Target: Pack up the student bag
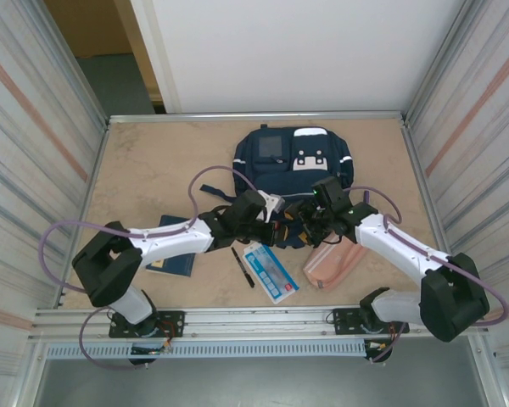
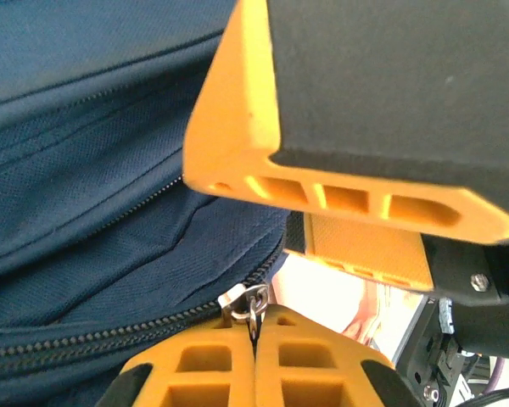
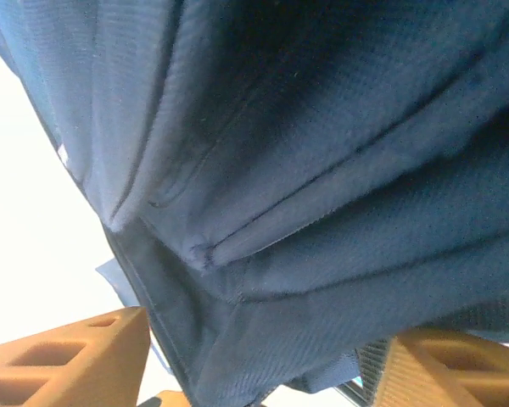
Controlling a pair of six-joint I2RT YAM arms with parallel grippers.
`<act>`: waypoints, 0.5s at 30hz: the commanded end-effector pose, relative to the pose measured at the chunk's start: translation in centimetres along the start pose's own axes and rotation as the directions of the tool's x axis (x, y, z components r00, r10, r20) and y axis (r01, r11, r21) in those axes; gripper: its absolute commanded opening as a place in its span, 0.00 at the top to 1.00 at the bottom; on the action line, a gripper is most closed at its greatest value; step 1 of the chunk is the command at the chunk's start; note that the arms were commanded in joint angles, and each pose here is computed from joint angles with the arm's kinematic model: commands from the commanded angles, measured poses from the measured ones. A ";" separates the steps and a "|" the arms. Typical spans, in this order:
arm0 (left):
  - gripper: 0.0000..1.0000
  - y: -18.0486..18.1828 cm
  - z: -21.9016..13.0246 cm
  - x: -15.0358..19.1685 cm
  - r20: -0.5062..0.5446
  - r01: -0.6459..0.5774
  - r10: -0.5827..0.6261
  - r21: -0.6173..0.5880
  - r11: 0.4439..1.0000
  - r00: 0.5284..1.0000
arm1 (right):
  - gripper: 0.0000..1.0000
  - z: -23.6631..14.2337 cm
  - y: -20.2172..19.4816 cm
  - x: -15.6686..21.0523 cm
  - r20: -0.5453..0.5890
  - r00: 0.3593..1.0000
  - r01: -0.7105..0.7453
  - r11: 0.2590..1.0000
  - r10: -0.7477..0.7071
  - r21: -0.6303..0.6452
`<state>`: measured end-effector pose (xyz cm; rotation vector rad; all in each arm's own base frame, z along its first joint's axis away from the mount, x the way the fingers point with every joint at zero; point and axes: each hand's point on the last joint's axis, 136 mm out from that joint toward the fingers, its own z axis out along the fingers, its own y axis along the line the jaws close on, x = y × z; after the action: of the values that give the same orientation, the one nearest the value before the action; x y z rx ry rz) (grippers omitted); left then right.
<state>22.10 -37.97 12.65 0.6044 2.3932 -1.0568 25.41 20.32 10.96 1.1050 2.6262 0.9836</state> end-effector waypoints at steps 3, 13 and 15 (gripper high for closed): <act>1.00 -1.8 -2.4 -1.7 0.090 -0.083 0.078 0.048 0.995 0.993 | 0.80 1.0 -1.0 -1.3 0.047 0.999 -0.020 1.000 0.019 0.023; 1.00 13.0 -9.0 -1.5 0.108 0.036 0.008 -0.407 0.912 0.994 | 1.00 -1.5 -1.2 -3.2 0.061 0.956 0.271 0.943 -0.287 0.194; 1.00 13.4 -9.9 -1.7 0.130 0.041 0.009 -0.377 0.925 0.992 | 1.00 -1.7 -0.9 -3.7 0.059 0.945 0.308 0.935 -0.322 0.176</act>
<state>29.19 -25.15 13.27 0.3416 2.3693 -0.6630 26.21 17.80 10.17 0.8865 2.7386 0.7254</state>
